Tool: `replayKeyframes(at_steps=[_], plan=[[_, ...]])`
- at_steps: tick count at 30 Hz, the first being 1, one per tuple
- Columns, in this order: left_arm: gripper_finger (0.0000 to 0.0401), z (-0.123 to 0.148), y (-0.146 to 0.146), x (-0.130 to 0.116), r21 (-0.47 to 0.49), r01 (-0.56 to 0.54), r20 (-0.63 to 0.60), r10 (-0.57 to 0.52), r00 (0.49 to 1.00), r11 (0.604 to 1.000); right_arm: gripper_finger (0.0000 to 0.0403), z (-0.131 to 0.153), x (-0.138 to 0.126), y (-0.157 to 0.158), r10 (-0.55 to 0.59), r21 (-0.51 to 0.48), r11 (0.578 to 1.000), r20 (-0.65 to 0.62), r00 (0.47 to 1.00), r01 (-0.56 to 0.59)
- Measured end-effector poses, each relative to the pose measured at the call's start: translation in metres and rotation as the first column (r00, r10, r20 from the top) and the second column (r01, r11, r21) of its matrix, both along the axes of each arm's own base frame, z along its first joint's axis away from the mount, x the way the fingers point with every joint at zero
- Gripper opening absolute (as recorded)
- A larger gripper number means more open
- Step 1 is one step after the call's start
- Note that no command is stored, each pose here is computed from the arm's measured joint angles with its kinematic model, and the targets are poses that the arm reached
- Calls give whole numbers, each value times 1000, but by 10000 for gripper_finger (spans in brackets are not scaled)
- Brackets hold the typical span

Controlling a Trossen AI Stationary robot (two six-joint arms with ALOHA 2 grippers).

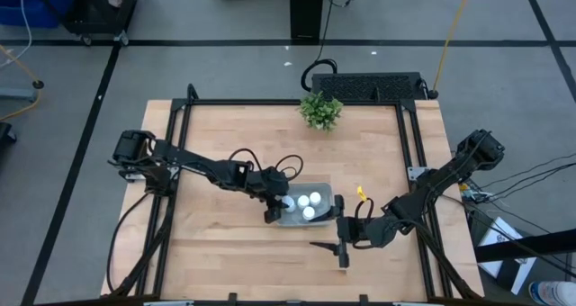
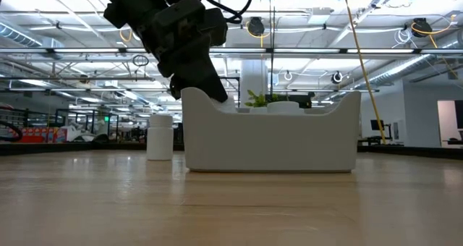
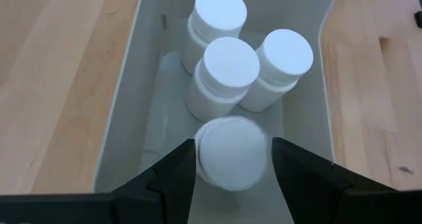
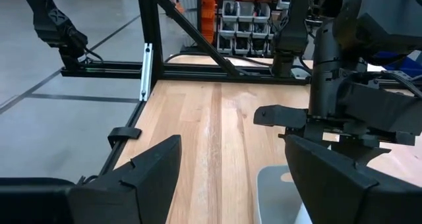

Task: Pick and place pill bottles into a basket
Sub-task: Put the white pill bottle into the white bin

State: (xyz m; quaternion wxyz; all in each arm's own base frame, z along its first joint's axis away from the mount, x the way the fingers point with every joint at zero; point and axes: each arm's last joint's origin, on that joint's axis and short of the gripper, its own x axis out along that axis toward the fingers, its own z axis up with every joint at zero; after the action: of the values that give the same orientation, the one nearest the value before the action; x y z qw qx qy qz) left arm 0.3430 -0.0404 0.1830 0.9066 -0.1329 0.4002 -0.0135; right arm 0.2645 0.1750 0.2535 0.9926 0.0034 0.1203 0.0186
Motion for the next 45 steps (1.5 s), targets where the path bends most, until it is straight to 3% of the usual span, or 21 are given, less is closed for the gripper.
replayKeyframes(at_steps=[13,20,23,29,32,37,45], plan=[[184,2,0,0,-3,5,7,-5,1000,1000,263,0,0,0,0,0,1000,-1,1000,0],[177,40,4,-18,50,-20,79,16,997,999,263,-1,0,0,1,-3,1000,-5,1000,-1],[189,56,8,-31,103,-97,93,88,992,990,263,-1,0,0,1,-4,1000,-5,1000,-1],[238,51,22,-49,203,-246,-51,261,964,948,263,-2,-1,0,-6,17,1000,-22,1000,7],[269,45,31,-53,206,-285,-125,314,941,936,263,-3,-1,0,-9,31,999,-27,1000,9],[309,44,40,-53,179,-301,-143,328,934,937,263,-3,-1,0,-9,30,1000,-30,1000,10],[327,37,52,-62,169,-359,-237,391,889,918,263,-4,-1,0,-9,26,1000,-36,999,10]])
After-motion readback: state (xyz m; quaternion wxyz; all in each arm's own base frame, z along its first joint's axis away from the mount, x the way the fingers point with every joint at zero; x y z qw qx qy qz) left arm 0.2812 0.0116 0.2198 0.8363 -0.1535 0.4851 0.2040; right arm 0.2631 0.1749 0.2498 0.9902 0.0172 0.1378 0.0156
